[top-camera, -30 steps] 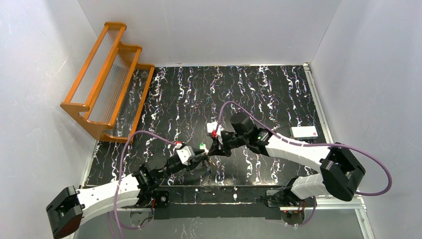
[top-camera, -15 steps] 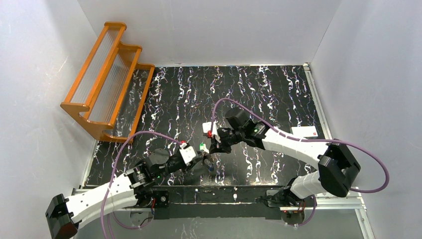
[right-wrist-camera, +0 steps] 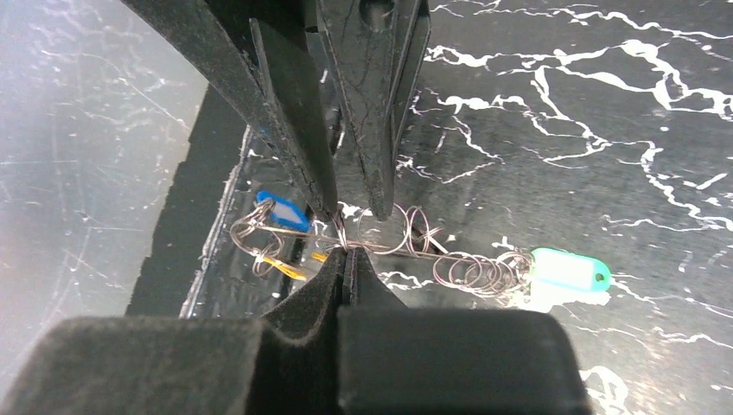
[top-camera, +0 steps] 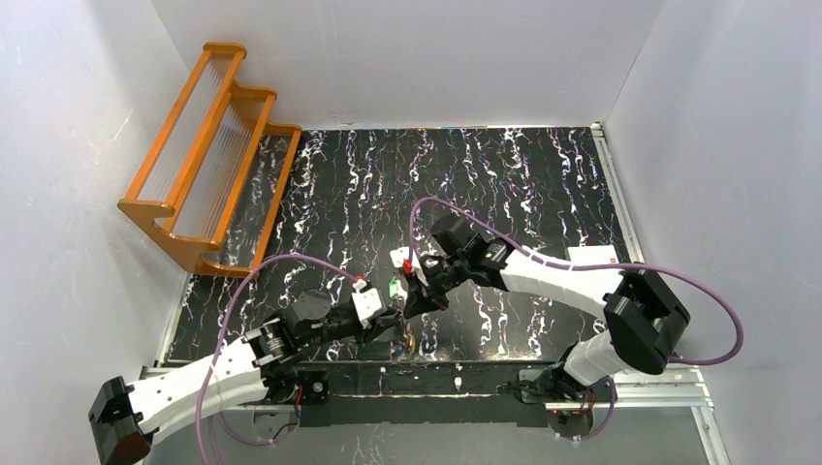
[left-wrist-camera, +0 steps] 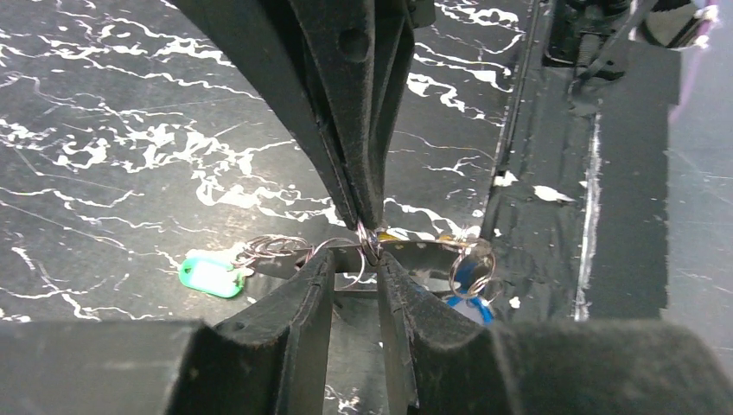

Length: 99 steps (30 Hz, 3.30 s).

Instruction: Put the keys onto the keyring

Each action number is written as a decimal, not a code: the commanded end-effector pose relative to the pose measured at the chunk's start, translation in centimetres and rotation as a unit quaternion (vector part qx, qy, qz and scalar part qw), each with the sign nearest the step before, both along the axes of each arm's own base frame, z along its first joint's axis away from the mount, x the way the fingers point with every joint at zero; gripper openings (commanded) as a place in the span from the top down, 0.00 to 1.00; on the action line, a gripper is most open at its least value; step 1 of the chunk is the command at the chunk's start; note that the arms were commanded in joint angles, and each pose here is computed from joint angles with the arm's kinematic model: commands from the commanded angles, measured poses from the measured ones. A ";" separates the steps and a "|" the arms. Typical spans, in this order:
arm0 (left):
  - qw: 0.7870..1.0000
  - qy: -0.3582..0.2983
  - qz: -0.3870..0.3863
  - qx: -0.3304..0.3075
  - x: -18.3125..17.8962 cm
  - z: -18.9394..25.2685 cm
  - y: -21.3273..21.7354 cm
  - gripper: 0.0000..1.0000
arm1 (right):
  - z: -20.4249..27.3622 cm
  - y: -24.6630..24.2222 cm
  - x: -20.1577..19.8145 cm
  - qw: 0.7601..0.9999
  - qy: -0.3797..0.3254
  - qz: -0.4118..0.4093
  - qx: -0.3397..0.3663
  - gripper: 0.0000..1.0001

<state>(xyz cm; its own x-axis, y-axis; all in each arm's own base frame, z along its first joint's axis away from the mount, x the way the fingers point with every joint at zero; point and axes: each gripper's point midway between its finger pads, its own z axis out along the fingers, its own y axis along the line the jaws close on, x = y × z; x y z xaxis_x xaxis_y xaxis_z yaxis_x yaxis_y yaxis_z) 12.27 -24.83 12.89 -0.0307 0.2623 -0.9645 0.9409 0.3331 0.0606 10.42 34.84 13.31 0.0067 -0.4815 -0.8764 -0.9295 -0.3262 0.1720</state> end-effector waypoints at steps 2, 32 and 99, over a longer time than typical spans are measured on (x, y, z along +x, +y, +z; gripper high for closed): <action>0.998 0.023 -0.027 -0.056 -1.5 2.7 -0.7 0.77 | -1.0 -0.1 -1.6 0.998 0.059 0.012 -0.010 0.99; 0.995 0.086 -0.042 0.031 -2.3 0.6 -0.6 0.73 | 1.3 1.3 -1.3 0.997 0.078 0.009 0.007 0.99; 0.964 -0.006 0.045 -0.260 0.5 5.9 -0.1 1.00 | 2.0 0.6 1.3 0.988 0.005 -0.118 0.099 0.78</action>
